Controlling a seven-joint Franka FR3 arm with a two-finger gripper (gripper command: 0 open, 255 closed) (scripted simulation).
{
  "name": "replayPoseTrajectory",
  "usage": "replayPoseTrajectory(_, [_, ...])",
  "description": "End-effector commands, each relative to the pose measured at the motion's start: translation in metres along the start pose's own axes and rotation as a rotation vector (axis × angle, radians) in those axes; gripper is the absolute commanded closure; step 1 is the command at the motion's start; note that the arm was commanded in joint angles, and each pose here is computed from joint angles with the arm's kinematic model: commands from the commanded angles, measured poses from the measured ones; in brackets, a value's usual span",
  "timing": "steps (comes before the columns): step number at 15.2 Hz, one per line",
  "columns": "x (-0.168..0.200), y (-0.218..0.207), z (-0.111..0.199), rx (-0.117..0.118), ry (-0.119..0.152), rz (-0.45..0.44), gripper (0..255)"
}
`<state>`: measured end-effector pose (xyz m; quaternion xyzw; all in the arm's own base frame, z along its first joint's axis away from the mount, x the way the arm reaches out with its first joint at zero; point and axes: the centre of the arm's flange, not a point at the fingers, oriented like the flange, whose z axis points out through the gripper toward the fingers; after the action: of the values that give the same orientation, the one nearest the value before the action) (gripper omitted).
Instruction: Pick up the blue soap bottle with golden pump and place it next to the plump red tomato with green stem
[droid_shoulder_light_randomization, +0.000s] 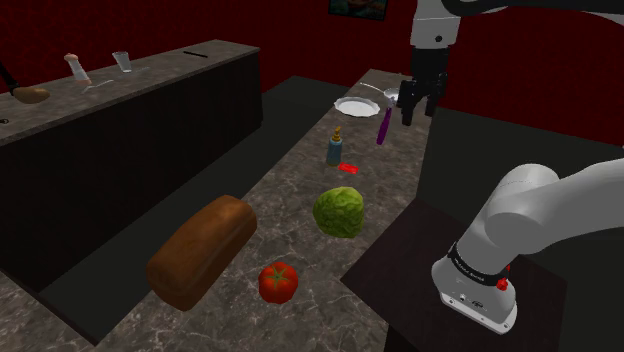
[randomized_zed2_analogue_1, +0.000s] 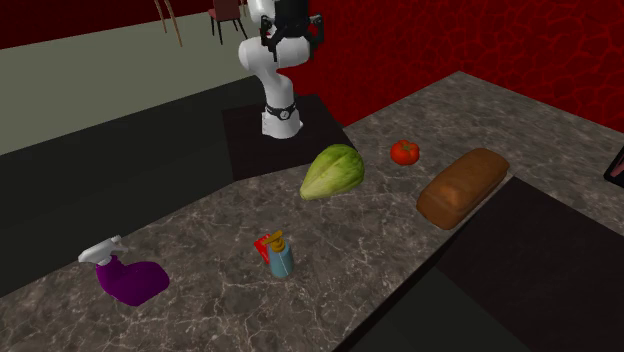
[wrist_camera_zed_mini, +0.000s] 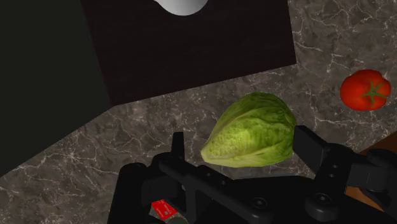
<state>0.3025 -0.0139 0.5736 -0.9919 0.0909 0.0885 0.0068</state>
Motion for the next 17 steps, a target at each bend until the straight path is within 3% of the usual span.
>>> replayPoseTrajectory(1, [0.0, 0.0, 0.0, 0.0, 0.0, 0.0, 0])
replayPoseTrajectory(17, [0.142, 0.054, 0.116, 0.029, 0.19, -0.033, 0])
